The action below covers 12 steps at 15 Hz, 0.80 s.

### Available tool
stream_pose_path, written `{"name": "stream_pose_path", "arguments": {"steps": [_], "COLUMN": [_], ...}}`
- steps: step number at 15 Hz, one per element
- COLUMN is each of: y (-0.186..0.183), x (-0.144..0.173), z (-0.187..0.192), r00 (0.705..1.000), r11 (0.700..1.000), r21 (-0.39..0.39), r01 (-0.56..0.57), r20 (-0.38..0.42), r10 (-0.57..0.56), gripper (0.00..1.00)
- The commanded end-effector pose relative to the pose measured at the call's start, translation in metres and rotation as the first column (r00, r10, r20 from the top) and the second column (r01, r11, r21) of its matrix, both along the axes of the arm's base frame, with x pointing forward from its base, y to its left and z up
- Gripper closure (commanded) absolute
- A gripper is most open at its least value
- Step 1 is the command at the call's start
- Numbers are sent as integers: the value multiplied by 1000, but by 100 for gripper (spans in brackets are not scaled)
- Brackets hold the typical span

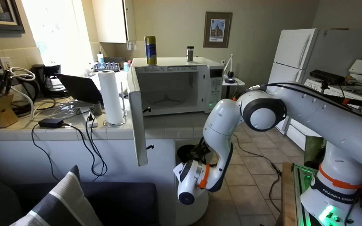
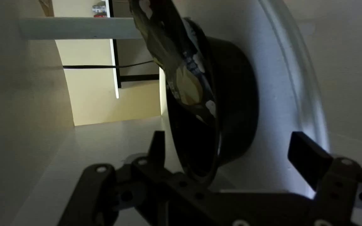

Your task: Move the black bowl from the middle shelf to the bottom shelf

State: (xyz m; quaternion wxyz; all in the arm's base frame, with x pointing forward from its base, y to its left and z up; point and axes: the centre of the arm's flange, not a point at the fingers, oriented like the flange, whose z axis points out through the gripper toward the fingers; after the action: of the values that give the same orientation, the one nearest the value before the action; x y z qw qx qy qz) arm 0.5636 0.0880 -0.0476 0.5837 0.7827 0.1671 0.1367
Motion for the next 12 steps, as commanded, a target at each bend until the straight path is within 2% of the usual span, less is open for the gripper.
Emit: {"name": "stream_pose_path", "arguments": {"steps": [1, 8, 12], "y": [2, -12, -21], "x": [8, 9, 5], "z": [-22, -16, -9], "r00": [999, 1000, 999], "r11": [999, 999, 1000], "r21": [-15, -29, -6], "r01": [-38, -21, -2], "r20": [-4, 21, 40], "r10": [38, 21, 3], "gripper": [0, 0, 0]}}
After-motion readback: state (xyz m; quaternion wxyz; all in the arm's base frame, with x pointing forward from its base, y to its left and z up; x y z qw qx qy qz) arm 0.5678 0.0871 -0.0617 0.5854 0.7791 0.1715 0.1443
